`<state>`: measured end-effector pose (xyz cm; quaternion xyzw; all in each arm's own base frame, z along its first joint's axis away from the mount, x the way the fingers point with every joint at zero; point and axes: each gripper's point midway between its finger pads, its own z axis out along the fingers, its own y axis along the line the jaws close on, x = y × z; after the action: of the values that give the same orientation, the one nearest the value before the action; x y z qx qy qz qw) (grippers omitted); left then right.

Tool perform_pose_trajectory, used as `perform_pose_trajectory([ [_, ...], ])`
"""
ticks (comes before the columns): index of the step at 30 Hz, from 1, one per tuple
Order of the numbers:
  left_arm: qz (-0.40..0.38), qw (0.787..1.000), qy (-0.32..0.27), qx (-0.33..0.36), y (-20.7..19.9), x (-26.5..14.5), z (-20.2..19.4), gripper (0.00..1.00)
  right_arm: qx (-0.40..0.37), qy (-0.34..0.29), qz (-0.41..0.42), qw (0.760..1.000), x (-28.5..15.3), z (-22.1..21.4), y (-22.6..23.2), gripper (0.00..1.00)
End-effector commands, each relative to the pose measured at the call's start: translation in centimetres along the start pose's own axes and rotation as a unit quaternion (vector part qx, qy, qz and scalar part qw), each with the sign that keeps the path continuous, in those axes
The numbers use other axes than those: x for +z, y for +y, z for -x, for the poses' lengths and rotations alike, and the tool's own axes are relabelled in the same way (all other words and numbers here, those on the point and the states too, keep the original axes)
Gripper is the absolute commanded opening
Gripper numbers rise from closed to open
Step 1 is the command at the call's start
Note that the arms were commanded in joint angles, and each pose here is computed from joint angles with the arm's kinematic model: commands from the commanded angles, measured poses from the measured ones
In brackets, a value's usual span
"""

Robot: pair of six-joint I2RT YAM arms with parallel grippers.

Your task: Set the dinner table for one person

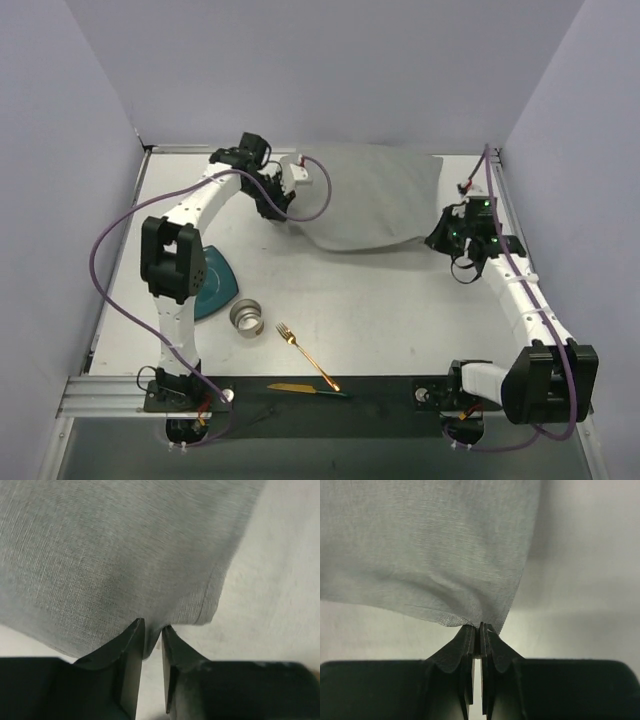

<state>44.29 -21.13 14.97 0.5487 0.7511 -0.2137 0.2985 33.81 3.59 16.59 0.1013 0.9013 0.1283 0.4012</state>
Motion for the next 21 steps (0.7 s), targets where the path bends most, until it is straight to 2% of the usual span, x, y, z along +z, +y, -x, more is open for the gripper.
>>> perform_pose_trajectory([
  [1,-0.03,0.991,0.115,0.06,-2.9,0.3,-5.3,0.39,0.018,0.016,0.017,1.0,0.5,-4.1,1.6,0.0],
  [2,-0.031,0.991,0.12,0.05,-3.1,0.4,-5.8,0.42,0.025,0.039,0.015,0.999,0.9,-6.2,1.4,0.0],
  [3,-0.031,0.992,0.115,0.044,-3.2,0.2,-5.6,0.49,0.039,0.047,0.014,0.998,0.9,-6.9,1.4,0.0],
  [4,-0.029,0.993,0.11,0.034,-3.3,-0.1,-5.5,0.5,0.045,0.053,0.009,0.998,1.0,-7.4,1.1,0.0],
  [5,-0.035,0.993,0.107,0.03,-3.9,-0.1,-5.5,0.55,0.048,0.06,0.003,0.997,0.9,-7.9,0.8,0.0],
  [6,-0.026,0.994,0.101,0.032,-4.1,-0.8,-4.9,0.65,0.049,0.063,-0.004,0.997,0.9,-8.2,0.6,0.0],
  [10,-0.031,0.989,0.13,0.065,-7.3,-1.6,-5.4,0.65,0.045,0.074,-0.033,0.996,0.0,-8.3,-0.3,0.0],
  [13,-0.052,0.975,0.196,0.094,-10.5,-2.0,-9.4,0.64,0.042,0.086,-0.061,0.993,-0.9,-8.7,-1.2,0.0],
  [15,-0.023,0.973,0.205,0.105,-10.6,-1.8,-10.1,0.64,0.048,0.107,-0.093,0.989,-1.8,-9.8,-2.3,0.0],
  [16,-0.024,0.97,0.222,0.094,-11.2,-1.4,-11.8,0.63,0.053,0.116,-0.101,0.987,-2.3,-10.2,-2.4,0.0],
  [19,-0.005,0.976,0.207,0.07,-11.3,-0.7,-11.5,0.63,0.089,0.136,-0.126,0.979,-3.5,-12.7,-3.3,0.0],
  [21,0.001,0.981,0.186,0.053,-11.2,-0.4,-10.4,0.63,0.121,0.117,-0.13,0.977,-4.2,-13.4,-3.5,0.0],
])
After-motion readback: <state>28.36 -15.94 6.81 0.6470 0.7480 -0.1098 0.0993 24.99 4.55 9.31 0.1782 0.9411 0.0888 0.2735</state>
